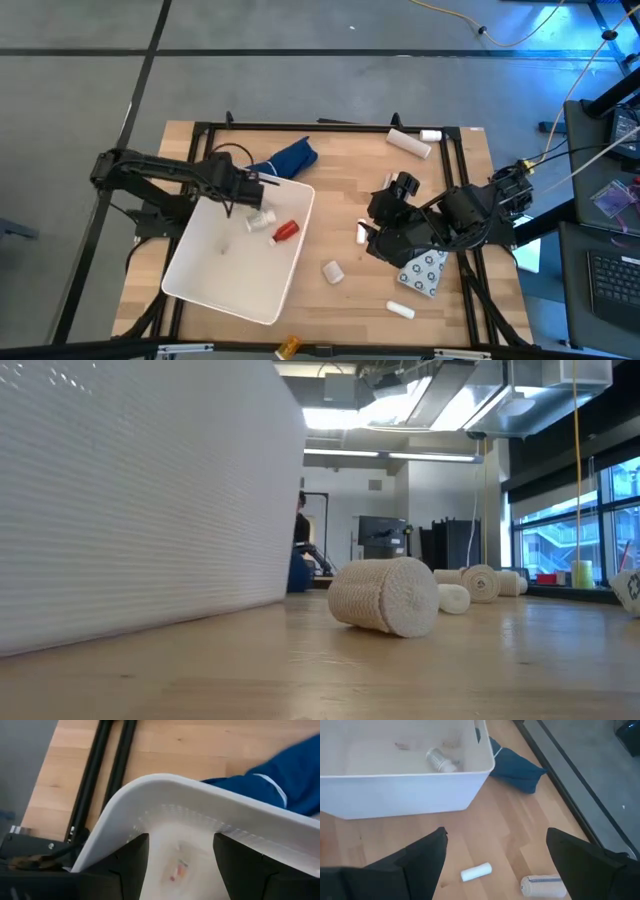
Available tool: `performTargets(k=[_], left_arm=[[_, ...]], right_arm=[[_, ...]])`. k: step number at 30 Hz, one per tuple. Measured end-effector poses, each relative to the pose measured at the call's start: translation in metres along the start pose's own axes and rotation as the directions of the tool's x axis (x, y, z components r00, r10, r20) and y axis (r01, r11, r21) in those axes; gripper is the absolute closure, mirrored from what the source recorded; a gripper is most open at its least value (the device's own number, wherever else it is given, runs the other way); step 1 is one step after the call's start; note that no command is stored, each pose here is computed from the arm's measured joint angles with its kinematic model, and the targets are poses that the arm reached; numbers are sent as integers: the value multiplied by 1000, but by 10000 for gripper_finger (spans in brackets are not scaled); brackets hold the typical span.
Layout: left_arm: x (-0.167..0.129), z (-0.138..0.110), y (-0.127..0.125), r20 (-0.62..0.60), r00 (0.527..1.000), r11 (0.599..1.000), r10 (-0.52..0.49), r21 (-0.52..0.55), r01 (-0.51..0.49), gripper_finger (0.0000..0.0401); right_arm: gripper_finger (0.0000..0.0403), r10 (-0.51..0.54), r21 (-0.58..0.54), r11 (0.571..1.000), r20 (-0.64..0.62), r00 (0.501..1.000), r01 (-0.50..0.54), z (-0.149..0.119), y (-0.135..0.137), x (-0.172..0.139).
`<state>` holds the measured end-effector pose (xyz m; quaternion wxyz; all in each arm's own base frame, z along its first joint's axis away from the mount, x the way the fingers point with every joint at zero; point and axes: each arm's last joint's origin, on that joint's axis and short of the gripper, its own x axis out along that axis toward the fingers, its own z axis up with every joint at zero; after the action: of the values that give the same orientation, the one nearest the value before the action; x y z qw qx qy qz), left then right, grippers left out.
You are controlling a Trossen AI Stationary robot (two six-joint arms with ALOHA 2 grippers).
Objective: Pick & place medical supplies in basket/bin
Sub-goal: Adjust the white bin, then put the orange medicine bottle into the white bin
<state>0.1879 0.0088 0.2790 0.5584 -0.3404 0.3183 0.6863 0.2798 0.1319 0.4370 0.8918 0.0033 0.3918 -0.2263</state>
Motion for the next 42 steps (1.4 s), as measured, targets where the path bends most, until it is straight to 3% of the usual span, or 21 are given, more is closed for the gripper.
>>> performTargets(k=[9,14,21,24,26,28,30,34,37,40,42], left_arm=[[9,14,25,12,1000,998,-6,-64,6,186],[5,26,37,67,996,994,-53,-97,59,186],[-35,56,49,219,948,964,-233,-76,255,186],[-62,69,51,273,899,935,-342,3,355,186],[-81,76,48,290,843,889,-454,80,451,186],[-102,79,43,280,762,812,-584,183,554,186],[-123,80,36,249,652,697,-716,310,647,186],[-163,72,24,126,338,354,-933,502,789,186],[-189,64,18,30,100,99,-995,572,814,186],[-207,51,14,-73,-89,-115,-993,593,797,186],[-216,42,11,-147,-182,-234,-972,575,784,186]], right_arm=[[65,3,-16,1000,-2,1000,-3,-1,0,-1],[65,3,-23,1000,-1,1000,-3,0,1,-1],[65,8,-14,1000,4,1000,-8,0,1,-1],[65,23,24,999,13,1000,-24,2,2,-1],[65,34,40,999,24,999,-35,3,3,-1],[65,65,48,997,31,997,-67,4,7,-2],[65,96,56,994,40,995,-98,5,13,-1],[65,128,45,990,43,991,-130,3,32,5],[65,140,25,990,38,989,-141,-2,50,11],[65,164,13,986,46,985,-165,-6,70,17],[65,187,11,982,59,981,-188,-9,84,21]])
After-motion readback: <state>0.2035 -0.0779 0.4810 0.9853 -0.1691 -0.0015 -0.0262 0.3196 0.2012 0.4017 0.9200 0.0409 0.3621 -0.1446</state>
